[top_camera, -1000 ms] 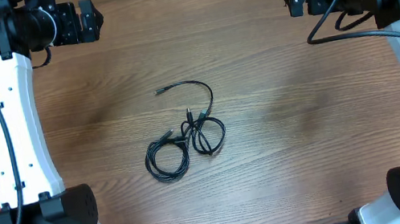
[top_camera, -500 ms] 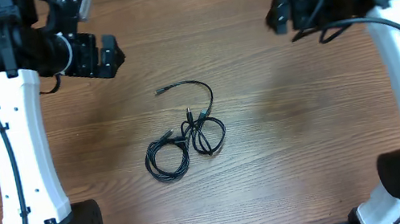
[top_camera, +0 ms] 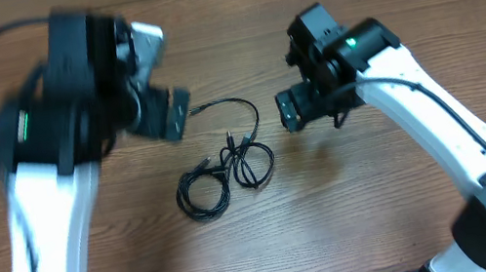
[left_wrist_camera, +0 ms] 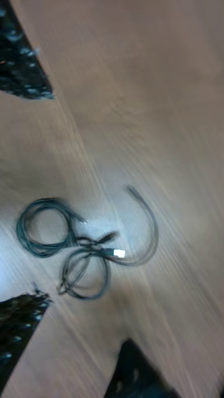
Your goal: Untangle cables
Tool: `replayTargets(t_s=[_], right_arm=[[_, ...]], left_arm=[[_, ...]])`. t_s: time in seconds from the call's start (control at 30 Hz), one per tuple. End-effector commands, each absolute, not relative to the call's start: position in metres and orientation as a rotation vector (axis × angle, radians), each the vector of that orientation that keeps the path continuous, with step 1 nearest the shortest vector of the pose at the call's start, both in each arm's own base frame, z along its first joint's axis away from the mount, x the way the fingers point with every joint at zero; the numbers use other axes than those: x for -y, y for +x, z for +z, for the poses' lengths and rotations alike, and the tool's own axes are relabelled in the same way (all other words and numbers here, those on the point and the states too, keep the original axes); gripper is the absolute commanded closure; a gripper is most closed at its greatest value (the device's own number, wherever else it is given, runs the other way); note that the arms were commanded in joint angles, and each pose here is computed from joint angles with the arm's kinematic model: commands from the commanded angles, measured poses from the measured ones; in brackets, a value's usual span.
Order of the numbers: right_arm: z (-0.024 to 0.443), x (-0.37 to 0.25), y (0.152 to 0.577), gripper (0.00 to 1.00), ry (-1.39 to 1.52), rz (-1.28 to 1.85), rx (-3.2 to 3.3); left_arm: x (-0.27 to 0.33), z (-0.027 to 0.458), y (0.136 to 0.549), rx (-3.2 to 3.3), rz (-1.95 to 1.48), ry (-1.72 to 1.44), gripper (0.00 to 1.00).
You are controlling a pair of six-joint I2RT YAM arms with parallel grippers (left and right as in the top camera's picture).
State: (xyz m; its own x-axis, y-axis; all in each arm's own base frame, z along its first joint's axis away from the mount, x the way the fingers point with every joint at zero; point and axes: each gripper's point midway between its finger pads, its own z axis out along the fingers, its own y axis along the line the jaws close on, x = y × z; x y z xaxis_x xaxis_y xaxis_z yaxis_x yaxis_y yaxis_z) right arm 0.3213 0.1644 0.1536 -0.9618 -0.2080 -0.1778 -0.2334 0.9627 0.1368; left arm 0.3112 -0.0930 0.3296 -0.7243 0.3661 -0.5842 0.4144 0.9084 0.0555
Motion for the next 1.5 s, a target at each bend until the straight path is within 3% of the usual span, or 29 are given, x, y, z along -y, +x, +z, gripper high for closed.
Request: replayTargets(t_s=[0.0,0.2,0.33,0.47,0.8,1.0,1.1,1.13,1.2,1.27,1.47], right_arm=[[0.17,-0.164,0.301,0.0,-0.257,0.355,-2.906],[0.158,-0.169,0.282,0.0,-0.113,0.47,-2.886],[0.145,-0.211,0.264,0.0,-0.426,0.607,-2.835],[0.118,-0.239,0.248,0.0,-0.665,0.5,-2.792],[0.066,-0.273,0.219,0.0,-1.007,0.364,-2.802],[0.047,-0.284,0.241,0.0,-1.001,0.294,-2.739],[0.051,-0.286,0.254,0.18,-0.953,0.3,-2.705],[0.051,-0.285,0.256,0.32,-0.946,0.3,-2.705],[0.051,-0.282,0.261,0.7,-0.929,0.287,-2.703],[0.051,-0.278,0.265,0.95,-0.904,0.267,-2.706],[0.06,-0.264,0.283,0.96,-0.758,0.205,-2.717]], left_arm=[[0.083,0.32,0.269,-2.363,-0.025,0.646,0.0],[0.056,0.286,0.233,-2.275,0.015,0.491,0.0],[0.049,0.272,0.218,-2.275,-0.006,0.41,0.0],[0.047,0.267,0.219,-2.299,-0.017,0.35,0.0],[0.045,0.252,0.226,-2.394,-0.055,0.167,0.0],[0.047,0.24,0.231,-2.45,-0.044,0.171,0.0],[0.047,0.232,0.233,-2.49,-0.035,0.176,0.0],[0.047,0.231,0.234,-2.497,-0.032,0.177,0.0],[0.048,0.227,0.236,-2.511,-0.029,0.18,0.0],[0.048,0.224,0.237,-2.524,-0.025,0.182,0.0],[0.05,0.218,0.247,-2.542,-0.016,0.182,0.0]])
